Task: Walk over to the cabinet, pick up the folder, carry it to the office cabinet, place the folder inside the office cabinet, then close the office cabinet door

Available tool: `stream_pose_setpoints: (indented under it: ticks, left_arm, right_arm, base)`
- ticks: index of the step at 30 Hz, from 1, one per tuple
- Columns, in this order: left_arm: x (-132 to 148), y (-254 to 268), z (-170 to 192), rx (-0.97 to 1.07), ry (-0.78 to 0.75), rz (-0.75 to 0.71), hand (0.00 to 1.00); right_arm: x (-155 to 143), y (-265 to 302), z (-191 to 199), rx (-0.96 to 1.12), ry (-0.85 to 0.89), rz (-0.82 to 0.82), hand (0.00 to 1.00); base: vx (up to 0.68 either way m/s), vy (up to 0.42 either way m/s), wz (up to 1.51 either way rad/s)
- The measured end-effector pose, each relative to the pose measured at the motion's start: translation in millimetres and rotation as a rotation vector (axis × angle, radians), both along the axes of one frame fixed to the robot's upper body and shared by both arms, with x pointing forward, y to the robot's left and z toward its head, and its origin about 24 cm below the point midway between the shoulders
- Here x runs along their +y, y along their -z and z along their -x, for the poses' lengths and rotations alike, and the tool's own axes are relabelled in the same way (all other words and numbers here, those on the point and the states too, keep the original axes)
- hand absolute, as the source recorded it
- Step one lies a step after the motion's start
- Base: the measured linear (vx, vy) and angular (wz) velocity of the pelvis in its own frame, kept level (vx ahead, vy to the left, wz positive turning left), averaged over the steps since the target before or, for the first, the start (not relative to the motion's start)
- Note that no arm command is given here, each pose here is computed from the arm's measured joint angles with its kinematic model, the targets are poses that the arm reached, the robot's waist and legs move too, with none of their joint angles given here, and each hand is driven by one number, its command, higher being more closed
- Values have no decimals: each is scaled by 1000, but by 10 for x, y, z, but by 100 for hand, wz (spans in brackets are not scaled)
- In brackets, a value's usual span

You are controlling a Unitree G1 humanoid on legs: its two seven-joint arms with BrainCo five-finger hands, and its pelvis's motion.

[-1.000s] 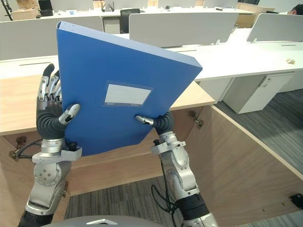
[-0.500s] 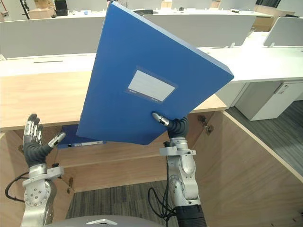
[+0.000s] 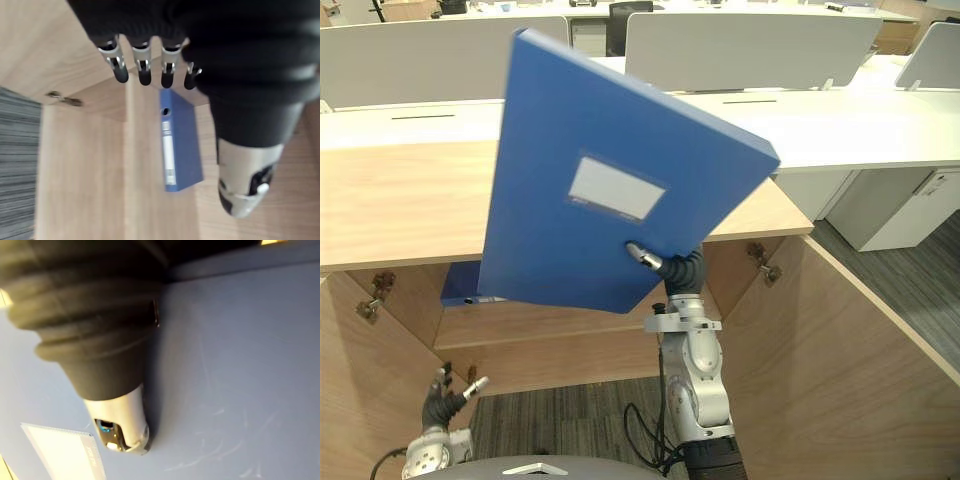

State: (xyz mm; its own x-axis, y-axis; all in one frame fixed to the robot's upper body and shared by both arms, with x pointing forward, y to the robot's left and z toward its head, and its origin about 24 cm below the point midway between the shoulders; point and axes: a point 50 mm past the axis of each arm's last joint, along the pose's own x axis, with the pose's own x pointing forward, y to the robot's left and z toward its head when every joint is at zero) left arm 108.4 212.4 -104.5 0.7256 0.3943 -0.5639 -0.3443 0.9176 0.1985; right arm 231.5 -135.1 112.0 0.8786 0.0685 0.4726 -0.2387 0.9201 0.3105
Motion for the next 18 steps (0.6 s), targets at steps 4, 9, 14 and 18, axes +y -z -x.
stream_pose_setpoints:
  ticks: [4,9,14,18]
  left_arm:
    - [-4,229,169,154,39,21,0]
    - [25,348,246,265,117,-28,0]
    - [28,429,325,344,154,-34,0]
    - [39,424,247,346,200,-56,0]
  right_arm:
    - [269,118,30,36,-114,112,100]
    - [414,352,19,118,-174,229,100]
    - [577,478,59,131,-250,382,100]
    - [746,499,3,86,-336,536,100]
  base:
    - [24,-17,-6]
    - [4,-3,-2]
    - [10,4,-10]
    - [3,-1,-18]
